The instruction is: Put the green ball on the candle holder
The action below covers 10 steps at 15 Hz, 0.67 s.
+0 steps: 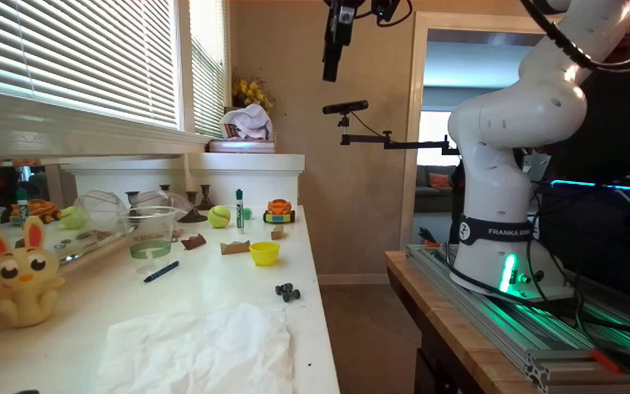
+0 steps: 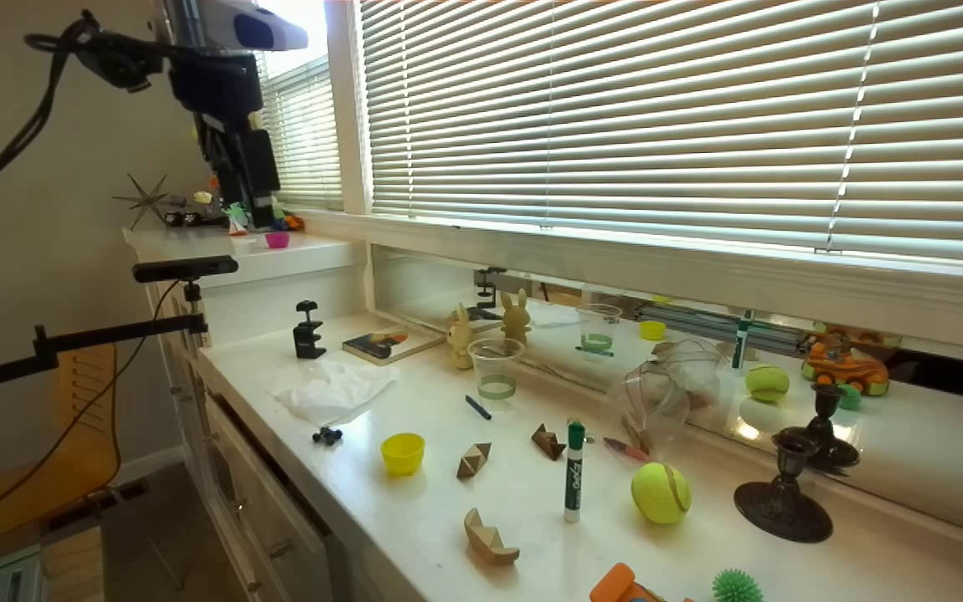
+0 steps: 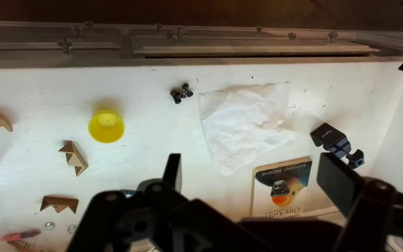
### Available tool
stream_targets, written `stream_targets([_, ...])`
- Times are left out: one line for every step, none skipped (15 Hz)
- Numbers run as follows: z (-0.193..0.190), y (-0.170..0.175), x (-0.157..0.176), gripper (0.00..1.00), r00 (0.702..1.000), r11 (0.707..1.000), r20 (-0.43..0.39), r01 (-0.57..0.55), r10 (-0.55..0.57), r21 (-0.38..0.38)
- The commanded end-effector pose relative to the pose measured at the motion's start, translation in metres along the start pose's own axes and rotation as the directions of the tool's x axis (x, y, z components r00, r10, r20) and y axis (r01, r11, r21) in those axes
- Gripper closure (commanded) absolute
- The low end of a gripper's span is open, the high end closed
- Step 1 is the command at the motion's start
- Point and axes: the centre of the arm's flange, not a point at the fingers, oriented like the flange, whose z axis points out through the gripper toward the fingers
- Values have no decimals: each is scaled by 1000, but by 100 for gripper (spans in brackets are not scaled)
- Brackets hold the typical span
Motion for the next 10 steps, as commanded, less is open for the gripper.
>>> stream_targets([3,7,8,0,999,999,-4,-42,42,-27])
stream_targets([6,17,18,0,996,996,-13,-84,84,-36])
stream_targets([9,31,30,0,991,990,-32,-135,134,-50])
stream_targets([9,42,38,0,984,983,-50,-172,170,-61])
stream_targets([11,53,46,0,977,976,-70,-206,202,-64])
stream_targets([14,64,55,0,969,969,-86,-236,231,-65])
stream_targets([17,75,64,0,960,961,-106,-267,259,-69])
stream_targets([22,86,75,0,952,955,-132,-288,277,-72])
stream_targets([25,94,83,0,943,948,-152,-309,296,-70])
stream_targets([28,102,94,0,930,938,-179,-337,320,-79])
